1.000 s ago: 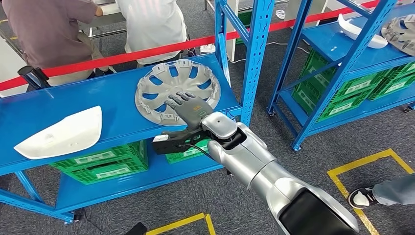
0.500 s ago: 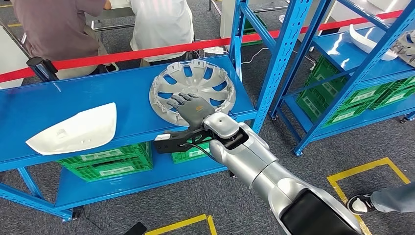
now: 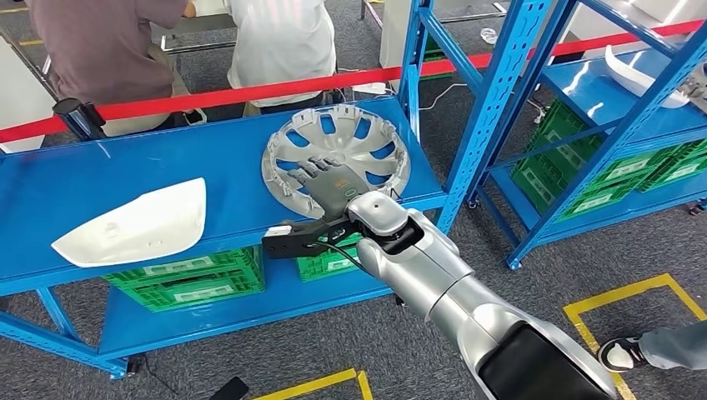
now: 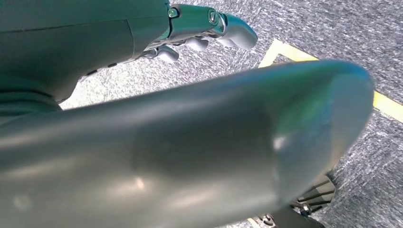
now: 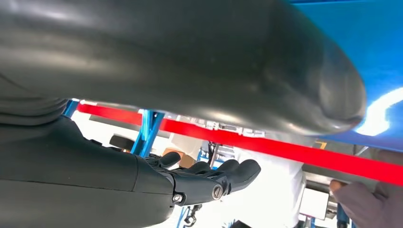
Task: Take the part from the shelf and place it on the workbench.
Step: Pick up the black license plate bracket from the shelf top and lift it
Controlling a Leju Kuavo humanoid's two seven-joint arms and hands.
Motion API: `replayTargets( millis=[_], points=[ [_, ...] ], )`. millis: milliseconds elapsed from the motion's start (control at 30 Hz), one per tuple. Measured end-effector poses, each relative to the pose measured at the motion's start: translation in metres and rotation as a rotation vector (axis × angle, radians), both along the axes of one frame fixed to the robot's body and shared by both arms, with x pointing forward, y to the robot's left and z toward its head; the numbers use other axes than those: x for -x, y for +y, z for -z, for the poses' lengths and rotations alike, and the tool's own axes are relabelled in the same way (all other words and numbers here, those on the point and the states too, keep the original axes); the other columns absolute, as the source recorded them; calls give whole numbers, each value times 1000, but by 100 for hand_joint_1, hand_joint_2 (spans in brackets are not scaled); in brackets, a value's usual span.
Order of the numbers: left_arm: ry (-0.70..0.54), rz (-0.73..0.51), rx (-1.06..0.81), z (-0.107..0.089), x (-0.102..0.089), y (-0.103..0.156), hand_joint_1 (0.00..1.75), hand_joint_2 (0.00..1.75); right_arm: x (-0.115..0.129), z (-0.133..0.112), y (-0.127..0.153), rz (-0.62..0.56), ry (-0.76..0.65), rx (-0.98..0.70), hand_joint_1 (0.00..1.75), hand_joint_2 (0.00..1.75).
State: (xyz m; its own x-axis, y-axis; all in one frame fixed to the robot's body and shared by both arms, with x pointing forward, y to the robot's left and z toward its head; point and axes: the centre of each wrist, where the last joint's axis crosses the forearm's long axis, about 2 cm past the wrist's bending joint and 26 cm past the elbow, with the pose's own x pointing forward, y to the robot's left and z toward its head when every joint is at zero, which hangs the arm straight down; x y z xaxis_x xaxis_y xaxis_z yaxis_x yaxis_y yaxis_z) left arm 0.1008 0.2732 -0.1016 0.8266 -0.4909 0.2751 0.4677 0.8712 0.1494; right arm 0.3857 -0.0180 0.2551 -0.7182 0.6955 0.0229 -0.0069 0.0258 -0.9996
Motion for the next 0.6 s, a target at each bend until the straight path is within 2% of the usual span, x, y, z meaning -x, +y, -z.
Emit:
replayTargets(
  millis=[600],
  points=[
    [-1,9,6,0,0,-3,0,0,-1,5,-4,20,24,-2,0,0]
  ],
)
